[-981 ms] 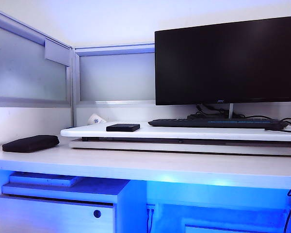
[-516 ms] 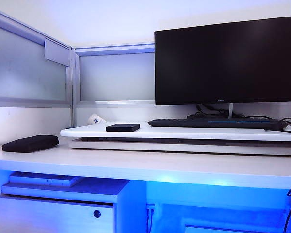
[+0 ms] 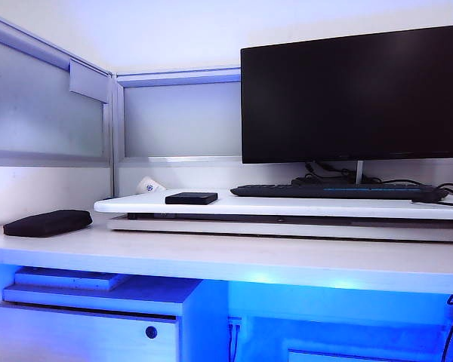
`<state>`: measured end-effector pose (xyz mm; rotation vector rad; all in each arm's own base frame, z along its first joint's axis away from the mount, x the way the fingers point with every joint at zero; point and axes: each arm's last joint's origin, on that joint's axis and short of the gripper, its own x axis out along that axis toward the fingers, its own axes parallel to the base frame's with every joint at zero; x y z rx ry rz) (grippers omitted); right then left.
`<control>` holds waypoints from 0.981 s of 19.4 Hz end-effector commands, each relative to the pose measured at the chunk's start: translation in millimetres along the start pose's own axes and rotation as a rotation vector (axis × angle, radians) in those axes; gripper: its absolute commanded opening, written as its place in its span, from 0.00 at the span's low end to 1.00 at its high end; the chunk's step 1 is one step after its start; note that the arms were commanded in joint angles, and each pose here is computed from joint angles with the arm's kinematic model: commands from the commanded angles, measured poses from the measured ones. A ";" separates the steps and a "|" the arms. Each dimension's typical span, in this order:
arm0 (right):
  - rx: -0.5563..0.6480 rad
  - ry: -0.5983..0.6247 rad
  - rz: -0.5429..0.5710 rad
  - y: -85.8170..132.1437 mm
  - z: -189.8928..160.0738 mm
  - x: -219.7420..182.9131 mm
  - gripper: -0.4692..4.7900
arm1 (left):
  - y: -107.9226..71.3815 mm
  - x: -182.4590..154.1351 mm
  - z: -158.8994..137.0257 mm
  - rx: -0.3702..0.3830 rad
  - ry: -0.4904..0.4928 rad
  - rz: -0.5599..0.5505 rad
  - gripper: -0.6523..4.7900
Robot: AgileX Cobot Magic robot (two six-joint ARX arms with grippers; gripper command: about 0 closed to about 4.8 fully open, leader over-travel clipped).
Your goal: Unplug the data cable of the portable hard drive.
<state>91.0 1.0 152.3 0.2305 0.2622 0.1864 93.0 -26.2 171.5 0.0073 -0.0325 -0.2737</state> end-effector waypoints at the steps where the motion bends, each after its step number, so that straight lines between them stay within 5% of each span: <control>1: 0.002 0.006 -0.002 -0.1 -0.5 -0.3 0.08 | 13.5 -1.1 1.2 0.013 -0.007 0.101 0.11; 2: 0.002 0.006 -0.002 -0.1 -0.5 -0.3 0.08 | 25.9 -3.7 1.1 0.018 -0.005 0.232 0.11; 5: 0.002 0.006 -0.002 -0.1 -0.5 -0.3 0.08 | 35.6 -6.9 1.0 0.021 -0.003 0.338 0.11; 19: 0.002 0.006 -0.002 -0.1 -0.5 -0.3 0.08 | 35.6 -6.9 1.0 0.021 -0.003 0.338 0.11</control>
